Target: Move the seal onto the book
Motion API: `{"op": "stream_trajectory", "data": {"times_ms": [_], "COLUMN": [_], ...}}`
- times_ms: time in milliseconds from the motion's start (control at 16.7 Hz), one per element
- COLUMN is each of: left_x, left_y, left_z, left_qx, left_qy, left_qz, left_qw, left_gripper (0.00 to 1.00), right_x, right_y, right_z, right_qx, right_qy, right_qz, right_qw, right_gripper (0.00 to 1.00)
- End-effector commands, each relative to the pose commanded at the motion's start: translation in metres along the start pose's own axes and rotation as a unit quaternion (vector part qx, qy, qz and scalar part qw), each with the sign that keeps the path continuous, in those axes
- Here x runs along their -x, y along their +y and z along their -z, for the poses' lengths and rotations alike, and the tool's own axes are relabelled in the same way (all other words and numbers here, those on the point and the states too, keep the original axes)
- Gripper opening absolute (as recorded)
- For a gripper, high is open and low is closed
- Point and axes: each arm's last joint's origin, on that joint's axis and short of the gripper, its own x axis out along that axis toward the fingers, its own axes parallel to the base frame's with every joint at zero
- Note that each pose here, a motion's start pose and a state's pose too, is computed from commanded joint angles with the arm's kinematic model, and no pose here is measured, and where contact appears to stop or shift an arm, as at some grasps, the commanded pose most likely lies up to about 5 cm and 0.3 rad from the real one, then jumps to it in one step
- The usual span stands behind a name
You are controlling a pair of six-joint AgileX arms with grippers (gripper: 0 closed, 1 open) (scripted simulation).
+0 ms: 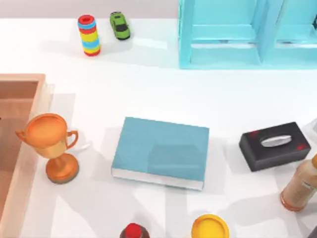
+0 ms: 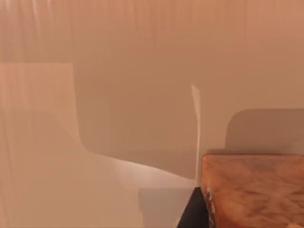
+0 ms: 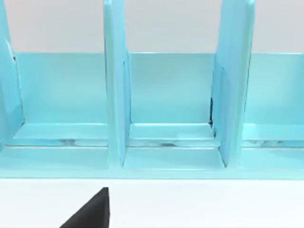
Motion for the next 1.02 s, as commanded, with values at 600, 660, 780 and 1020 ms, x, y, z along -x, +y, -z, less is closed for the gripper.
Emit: {"op": "stream_trajectory", "data": {"times_ms": [600, 660, 780, 1020], "left_x": [0.009, 0.016, 0.039, 0.095], "left_y": [-0.003, -0.006, -0.014, -0.047], "left_z": [-0.006, -0.011, -0.027, -0.053], "left_qx": [0.002, 0.006, 0.017, 0.027], "left_qy": [-0.012, -0.024, -0.065, -0.15], "left_qz": [-0.012, -0.022, -0.042, -0.057], "left_qw": [1.0, 0.999, 0.997, 0.987], "left_gripper": [0.0, 0.0, 0.0, 0.0], "right_x": [0.0, 0.0, 0.0, 0.0], "right_y": [0.0, 0.0, 0.0, 0.0], "right_z": [0.0, 0.0, 0.0, 0.0], "right_qx": [0.0, 0.0, 0.0, 0.0], "right_qy": [0.0, 0.0, 0.0, 0.0], "right_qz": [0.0, 0.0, 0.0, 0.0], "right_qw": [1.0, 1.0, 1.0, 1.0], "right_gripper": [1.0, 1.0, 1.0, 1.0]}}
